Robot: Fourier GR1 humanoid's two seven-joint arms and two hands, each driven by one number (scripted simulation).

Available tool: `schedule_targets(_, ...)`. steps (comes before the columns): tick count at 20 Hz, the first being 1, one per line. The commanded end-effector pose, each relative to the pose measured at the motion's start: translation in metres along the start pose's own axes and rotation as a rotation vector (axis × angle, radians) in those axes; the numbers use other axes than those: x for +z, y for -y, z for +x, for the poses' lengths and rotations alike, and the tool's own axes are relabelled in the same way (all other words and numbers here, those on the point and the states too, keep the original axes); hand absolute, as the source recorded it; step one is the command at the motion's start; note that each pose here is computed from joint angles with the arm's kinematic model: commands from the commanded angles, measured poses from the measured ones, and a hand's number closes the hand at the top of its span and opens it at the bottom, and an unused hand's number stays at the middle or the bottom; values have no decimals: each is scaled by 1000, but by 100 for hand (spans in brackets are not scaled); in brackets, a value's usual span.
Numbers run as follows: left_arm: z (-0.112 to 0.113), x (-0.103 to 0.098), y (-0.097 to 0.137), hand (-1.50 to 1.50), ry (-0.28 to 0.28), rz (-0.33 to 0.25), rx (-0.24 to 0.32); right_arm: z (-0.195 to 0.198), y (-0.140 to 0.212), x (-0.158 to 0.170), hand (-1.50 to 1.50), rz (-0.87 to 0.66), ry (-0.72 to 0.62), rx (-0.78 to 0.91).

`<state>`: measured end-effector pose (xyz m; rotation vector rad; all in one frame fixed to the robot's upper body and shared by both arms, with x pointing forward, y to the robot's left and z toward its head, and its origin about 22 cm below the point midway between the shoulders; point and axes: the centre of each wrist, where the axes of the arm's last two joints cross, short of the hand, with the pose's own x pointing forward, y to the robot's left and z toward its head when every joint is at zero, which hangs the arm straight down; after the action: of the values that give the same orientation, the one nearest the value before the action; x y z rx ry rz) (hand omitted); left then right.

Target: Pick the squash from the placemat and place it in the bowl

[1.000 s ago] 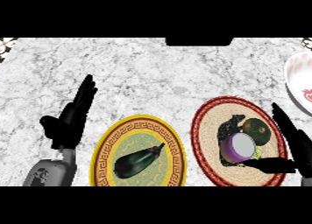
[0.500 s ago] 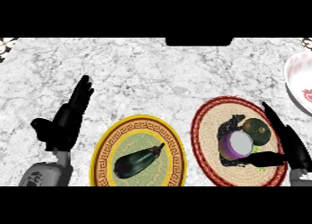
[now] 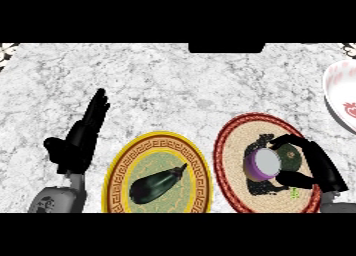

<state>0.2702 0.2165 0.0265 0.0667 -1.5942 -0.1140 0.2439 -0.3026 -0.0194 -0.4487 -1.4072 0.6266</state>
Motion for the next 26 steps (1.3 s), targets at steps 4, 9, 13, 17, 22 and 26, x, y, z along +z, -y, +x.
schedule_targets(4,4,-9,16,0,-19,-3,-2,33,15,21,150,129,63,-67)
schedule_targets(9,2,2,-11,0,2,-8,12,37,29,54,150,143,87,-135)
schedule_targets(13,5,0,-11,0,-14,11,3,64,27,54,150,46,276,-205)
schedule_targets(17,-3,-2,10,0,-11,12,8,111,45,62,150,-91,410,-193)
schedule_targets(22,-3,-5,0,0,-1,21,-7,139,83,100,150,-226,497,-77)
schedule_targets(26,3,-5,10,0,-9,-10,-5,174,95,108,150,-303,437,-1)
